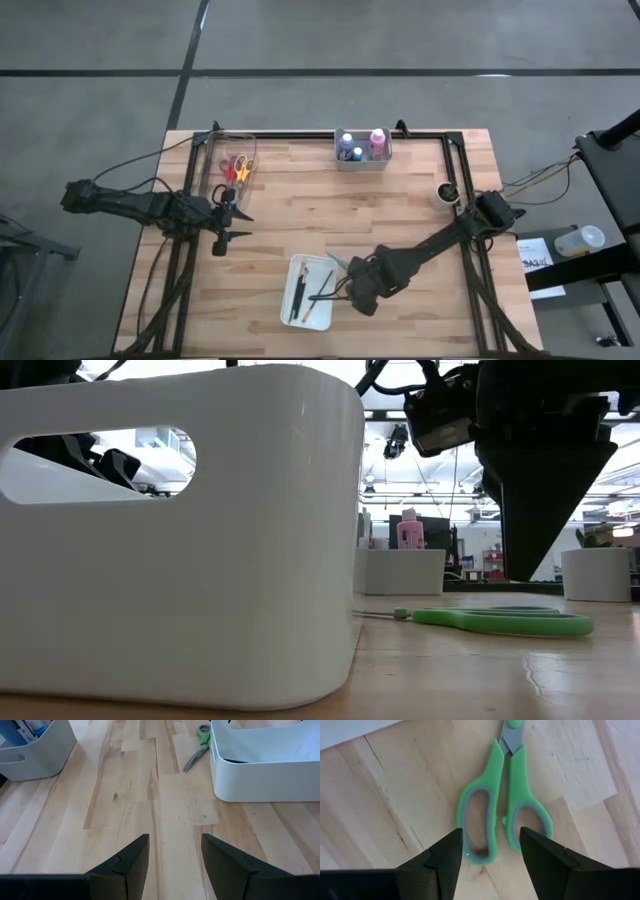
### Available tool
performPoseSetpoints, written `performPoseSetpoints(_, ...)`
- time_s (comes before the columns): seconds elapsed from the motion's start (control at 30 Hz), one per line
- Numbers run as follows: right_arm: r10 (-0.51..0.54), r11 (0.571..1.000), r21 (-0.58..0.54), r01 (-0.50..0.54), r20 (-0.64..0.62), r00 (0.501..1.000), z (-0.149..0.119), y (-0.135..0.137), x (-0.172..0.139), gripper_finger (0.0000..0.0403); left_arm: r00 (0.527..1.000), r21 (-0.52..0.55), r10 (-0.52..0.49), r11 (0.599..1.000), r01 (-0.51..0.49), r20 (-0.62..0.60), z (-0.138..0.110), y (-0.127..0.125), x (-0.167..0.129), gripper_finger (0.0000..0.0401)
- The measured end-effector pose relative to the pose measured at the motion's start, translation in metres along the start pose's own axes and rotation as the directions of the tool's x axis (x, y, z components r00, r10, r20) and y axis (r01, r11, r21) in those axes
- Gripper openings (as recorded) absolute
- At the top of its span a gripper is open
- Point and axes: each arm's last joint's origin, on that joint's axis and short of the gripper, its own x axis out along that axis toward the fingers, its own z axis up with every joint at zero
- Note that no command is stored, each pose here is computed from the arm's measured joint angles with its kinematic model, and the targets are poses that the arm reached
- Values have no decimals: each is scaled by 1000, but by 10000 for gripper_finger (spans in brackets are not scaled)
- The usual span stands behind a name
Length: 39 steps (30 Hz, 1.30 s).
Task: Pick & Place Paint Supplies
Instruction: Put the green scissors into the transparent bin
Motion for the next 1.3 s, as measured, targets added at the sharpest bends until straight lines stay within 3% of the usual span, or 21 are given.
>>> performPoseSetpoints(0.7, -41, 998, -48, 42, 37, 998, -6, -8, 21, 193, 1000, 0, 0, 1000, 0, -1, 0, 0, 0, 188)
performPoseSetpoints(1.3, -9, 1000, 12, 8, 62, 998, -13, -17, 39, 193, 1000, 0, 0, 1000, 0, -1, 0, 0, 0, 188)
